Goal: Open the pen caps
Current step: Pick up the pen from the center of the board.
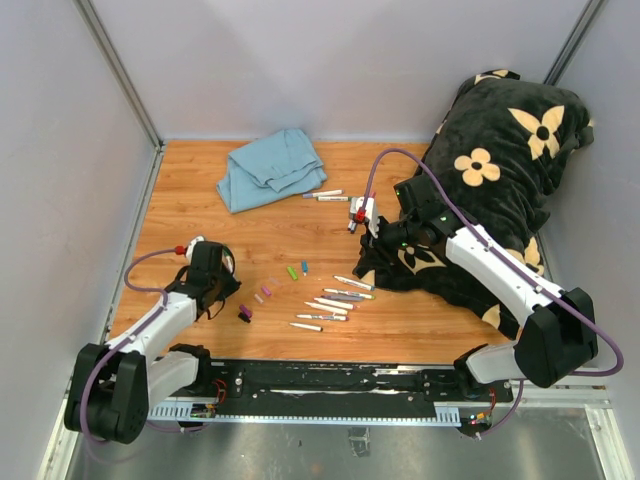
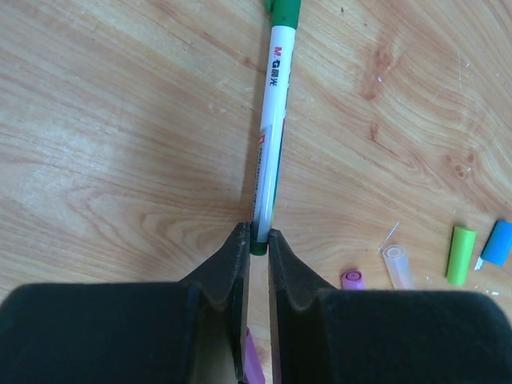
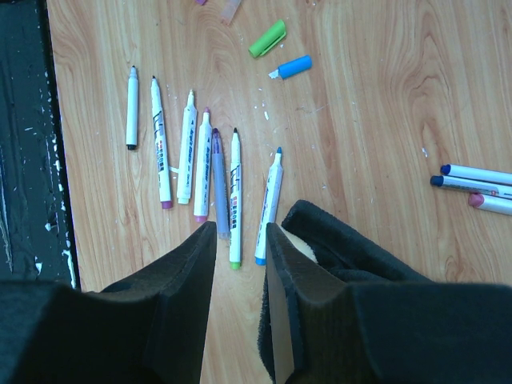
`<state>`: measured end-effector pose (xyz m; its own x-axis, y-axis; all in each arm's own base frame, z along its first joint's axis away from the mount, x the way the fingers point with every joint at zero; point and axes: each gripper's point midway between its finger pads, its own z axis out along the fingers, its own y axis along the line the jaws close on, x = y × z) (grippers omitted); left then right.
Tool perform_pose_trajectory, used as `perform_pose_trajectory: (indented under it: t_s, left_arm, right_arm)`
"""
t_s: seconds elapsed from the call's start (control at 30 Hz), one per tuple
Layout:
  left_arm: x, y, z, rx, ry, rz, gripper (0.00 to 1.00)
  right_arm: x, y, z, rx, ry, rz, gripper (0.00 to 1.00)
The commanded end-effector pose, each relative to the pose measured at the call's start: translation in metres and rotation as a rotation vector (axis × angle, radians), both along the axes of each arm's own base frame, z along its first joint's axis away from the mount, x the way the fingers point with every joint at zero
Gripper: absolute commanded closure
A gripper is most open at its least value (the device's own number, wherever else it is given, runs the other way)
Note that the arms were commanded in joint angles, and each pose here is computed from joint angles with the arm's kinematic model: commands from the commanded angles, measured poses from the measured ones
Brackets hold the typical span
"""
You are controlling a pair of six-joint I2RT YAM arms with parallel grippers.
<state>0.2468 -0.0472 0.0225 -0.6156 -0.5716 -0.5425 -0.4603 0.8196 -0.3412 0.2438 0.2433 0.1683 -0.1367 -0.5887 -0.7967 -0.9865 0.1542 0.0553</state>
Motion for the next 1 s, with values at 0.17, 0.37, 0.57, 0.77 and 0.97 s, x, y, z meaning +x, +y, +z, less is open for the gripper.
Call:
perform_pose_trajectory:
  t_s: [0.17,0.37,0.57,0.77,0.97]
  left_arm:
    - [0.003,-0.013,0.02,-0.051,-0.116,-0.073,0.75]
    - [0.01,-0.012,0.054,-0.055,-0.25,-0.074,0.61]
    - [0.021,-0.019,0.089,-0.064,-0.37,-0.125,0.42]
    - [0.034,-0.025,0.116,-0.076,-0.47,-0.152,0.15]
    - [0.046,-0.013,0.124,-0.019,-0.473,-0.099,0.04]
  right_arm:
    - [-0.003,-0.006,0.006,0.018,0.007,-0.008,0.68]
    - [-0.003,-0.006,0.006,0.021,0.007,-0.007,0.68]
    - [-0.003,-0.006,0.007,0.021,0.003,-0.007,0.68]
    - [-0.003,-0.006,0.008,0.022,0.0,-0.007,0.67]
    - [-0.004,-0.006,0.009,0.025,-0.003,-0.006,0.67]
